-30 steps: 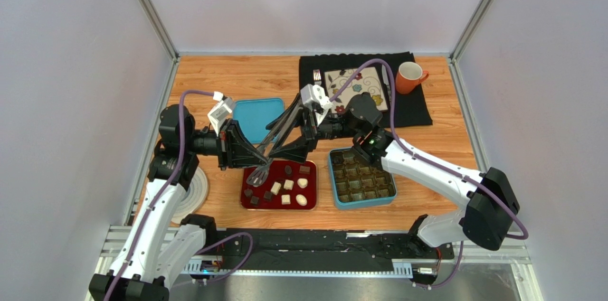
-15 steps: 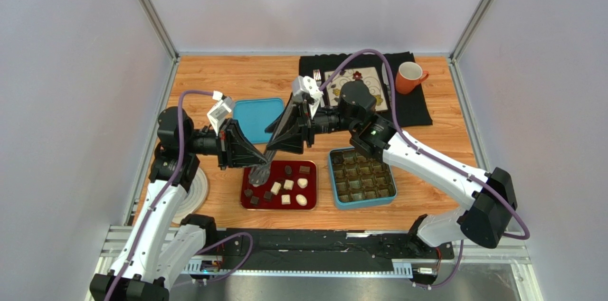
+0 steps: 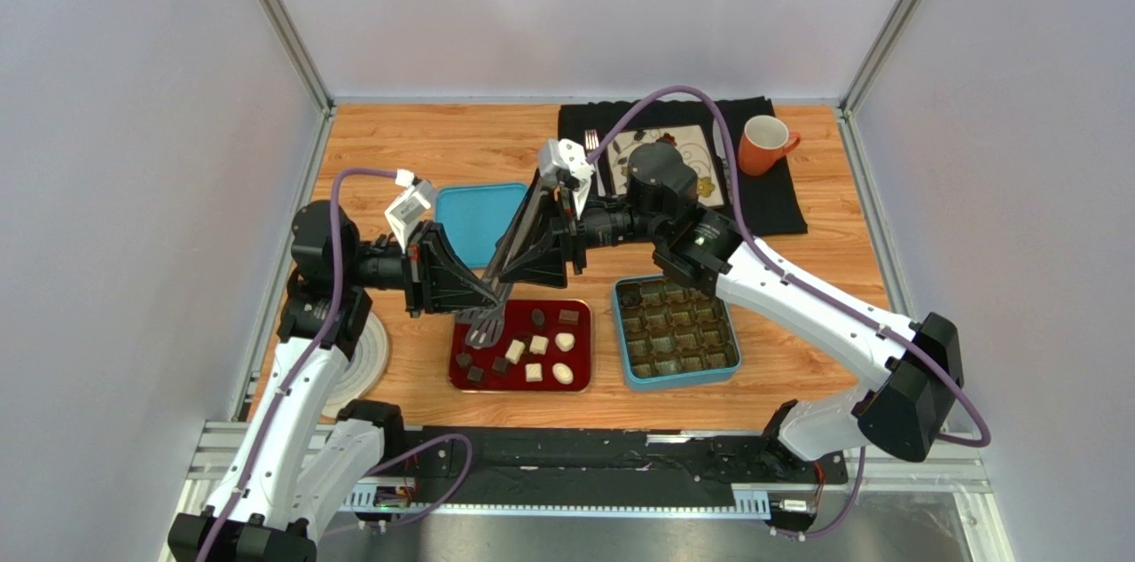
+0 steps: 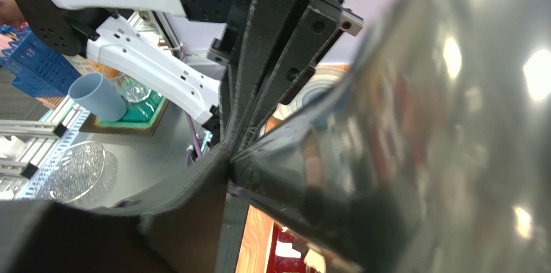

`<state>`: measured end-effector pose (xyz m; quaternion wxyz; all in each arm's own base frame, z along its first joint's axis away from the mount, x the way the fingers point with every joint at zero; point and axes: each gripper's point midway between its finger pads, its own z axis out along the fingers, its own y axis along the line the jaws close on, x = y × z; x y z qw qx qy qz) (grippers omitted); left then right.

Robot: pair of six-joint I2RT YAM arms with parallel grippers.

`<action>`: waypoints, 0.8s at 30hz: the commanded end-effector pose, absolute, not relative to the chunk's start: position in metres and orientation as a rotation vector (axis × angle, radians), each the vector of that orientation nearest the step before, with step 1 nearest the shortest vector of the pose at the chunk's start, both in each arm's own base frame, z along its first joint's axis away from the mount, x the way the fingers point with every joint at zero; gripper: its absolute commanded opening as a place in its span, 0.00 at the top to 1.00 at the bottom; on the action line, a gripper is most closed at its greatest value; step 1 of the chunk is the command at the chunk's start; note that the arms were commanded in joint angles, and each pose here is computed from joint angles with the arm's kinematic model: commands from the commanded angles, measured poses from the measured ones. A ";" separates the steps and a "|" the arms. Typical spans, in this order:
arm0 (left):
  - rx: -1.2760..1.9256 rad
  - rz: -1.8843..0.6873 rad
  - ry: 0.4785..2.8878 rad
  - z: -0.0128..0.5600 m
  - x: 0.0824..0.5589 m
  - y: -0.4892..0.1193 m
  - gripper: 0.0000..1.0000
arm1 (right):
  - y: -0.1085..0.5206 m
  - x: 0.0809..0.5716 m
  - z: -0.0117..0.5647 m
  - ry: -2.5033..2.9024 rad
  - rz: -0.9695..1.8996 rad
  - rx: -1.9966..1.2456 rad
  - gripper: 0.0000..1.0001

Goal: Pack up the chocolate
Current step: Adjust the clamp, then pick up the fake chocolate from the plate.

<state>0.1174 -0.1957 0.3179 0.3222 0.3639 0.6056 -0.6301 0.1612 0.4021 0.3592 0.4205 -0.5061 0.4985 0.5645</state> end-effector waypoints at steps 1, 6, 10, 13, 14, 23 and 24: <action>1.264 -1.760 1.469 0.325 0.072 -0.181 0.99 | 0.397 0.158 0.361 1.222 1.386 -1.257 0.55; 1.268 -1.758 1.467 0.327 0.071 -0.180 0.99 | 0.397 0.160 0.362 1.196 1.389 -1.218 0.57; 1.271 -1.757 1.466 0.328 0.070 -0.180 0.99 | 0.399 0.162 0.365 1.185 1.392 -1.193 0.60; 1.272 -1.756 1.465 0.328 0.070 -0.180 0.99 | 0.401 0.162 0.366 1.177 1.412 -1.183 0.60; 1.273 -1.757 1.464 0.328 0.069 -0.180 0.99 | 0.401 0.162 0.365 1.177 1.415 -1.183 0.60; 1.279 -1.753 1.459 0.329 0.068 -0.180 0.99 | 0.409 0.171 0.370 1.156 1.440 -1.107 0.63; 1.278 -1.754 1.461 0.329 0.068 -0.180 0.99 | 0.410 0.170 0.369 1.153 1.445 -1.104 0.64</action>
